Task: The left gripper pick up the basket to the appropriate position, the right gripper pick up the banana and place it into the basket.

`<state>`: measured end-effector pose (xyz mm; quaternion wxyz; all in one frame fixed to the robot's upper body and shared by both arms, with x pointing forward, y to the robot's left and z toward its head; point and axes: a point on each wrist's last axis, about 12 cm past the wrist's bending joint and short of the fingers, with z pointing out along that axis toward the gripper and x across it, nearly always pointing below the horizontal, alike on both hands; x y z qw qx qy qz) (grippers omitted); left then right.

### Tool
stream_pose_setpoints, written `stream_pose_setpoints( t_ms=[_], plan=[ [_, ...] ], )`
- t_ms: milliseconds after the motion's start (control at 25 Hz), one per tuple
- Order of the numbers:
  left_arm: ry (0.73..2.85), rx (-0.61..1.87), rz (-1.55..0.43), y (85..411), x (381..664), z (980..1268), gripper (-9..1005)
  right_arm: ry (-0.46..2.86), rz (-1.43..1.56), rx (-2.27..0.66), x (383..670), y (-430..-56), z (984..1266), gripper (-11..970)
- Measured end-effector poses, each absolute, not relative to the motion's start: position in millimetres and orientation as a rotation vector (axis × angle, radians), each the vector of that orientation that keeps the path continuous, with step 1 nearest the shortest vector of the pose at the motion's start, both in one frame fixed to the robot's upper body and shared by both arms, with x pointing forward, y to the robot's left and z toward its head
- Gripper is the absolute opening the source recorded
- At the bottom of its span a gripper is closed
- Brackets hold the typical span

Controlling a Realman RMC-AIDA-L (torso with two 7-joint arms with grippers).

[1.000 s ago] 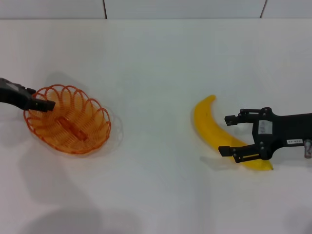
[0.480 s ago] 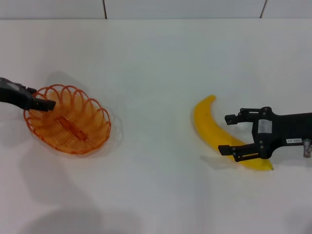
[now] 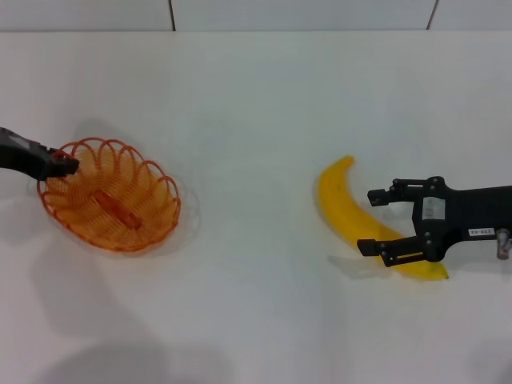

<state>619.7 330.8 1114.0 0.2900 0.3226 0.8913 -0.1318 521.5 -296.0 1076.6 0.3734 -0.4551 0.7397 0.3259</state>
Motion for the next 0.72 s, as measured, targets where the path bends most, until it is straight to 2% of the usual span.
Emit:
stream_pose_setpoints(
  t_ms=[280, 720],
  plan=[
    [2.375, 0.862, -0.351, 330.6, 619.9, 1114.3, 152, 1.907, 0.825, -1.179, 521.9, -296.0, 1075.3, 881],
    [2.288, 0.883, -0.416, 320.9, 621.7, 1127.3, 88, 1.916, 0.832, -1.176, 521.0, -295.5, 1072.7, 881]
  ],
)
